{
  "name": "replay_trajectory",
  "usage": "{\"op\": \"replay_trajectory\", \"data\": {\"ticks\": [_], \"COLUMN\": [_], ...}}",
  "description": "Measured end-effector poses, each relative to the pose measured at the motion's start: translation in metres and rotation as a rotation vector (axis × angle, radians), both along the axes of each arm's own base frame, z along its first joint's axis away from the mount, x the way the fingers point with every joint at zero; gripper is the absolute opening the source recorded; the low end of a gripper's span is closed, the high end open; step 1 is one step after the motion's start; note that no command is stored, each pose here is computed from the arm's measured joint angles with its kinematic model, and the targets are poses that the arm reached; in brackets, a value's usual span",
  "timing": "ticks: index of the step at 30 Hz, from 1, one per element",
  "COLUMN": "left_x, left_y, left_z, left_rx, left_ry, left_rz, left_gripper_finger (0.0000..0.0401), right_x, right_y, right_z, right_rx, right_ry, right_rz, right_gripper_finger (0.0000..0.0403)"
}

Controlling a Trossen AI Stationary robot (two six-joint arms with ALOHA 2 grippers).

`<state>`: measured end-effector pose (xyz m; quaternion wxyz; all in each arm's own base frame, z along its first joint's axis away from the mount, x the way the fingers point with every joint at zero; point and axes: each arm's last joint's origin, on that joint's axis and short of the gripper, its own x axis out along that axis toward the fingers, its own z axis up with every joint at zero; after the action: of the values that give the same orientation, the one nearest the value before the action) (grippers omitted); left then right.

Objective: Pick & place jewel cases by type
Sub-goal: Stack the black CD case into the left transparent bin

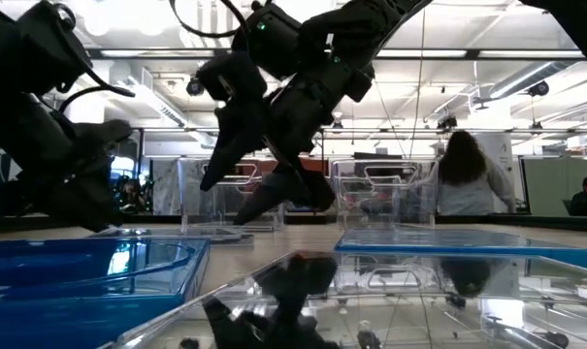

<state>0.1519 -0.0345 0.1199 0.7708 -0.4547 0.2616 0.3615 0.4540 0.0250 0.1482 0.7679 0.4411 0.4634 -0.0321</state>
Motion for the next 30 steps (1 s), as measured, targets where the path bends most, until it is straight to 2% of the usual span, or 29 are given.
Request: {"op": "replay_trajectory", "data": {"ticks": [4, 6, 11, 14, 16, 21, 23, 30], "left_x": [0.001, 0.001, 0.004, 0.004, 0.002, 0.006, 0.007, 0.018], "left_y": [0.000, 0.000, -0.007, -0.013, -0.017, -0.019, -0.018, -0.017], "left_z": [0.006, 0.009, 0.018, 0.018, 0.019, 0.019, 0.016, 0.006], "left_rx": [-0.022, -0.056, -0.240, -0.328, -0.334, -0.349, -0.334, -0.316], "left_ry": [-0.072, -0.095, -0.096, 0.002, 0.056, 0.051, 0.055, 0.052], "left_rz": [0.050, 0.049, -0.010, -0.079, -0.098, -0.072, -0.052, -0.023], "left_gripper_finger": [0.0106, 0.0106, 0.0106, 0.0106, 0.0106, 0.0106, 0.0106, 0.0106], "right_x": [-0.001, -0.002, -0.005, -0.005, -0.007, -0.010, -0.011, -0.006], "right_y": [-0.001, -0.004, -0.014, -0.016, -0.018, -0.025, -0.025, -0.021], "right_z": [0.011, 0.013, 0.011, 0.006, 0.002, -0.003, -0.010, -0.021], "right_rx": [-0.039, -0.069, -0.141, -0.127, -0.129, -0.121, -0.118, 0.009], "right_ry": [-0.054, -0.040, 0.019, 0.042, 0.078, 0.101, 0.110, 0.088], "right_rz": [0.049, 0.030, -0.102, -0.149, -0.182, -0.246, -0.243, -0.158], "right_gripper_finger": [0.0226, 0.0226, 0.0226, 0.0226, 0.0226, 0.0226, 0.0226, 0.0226]}}
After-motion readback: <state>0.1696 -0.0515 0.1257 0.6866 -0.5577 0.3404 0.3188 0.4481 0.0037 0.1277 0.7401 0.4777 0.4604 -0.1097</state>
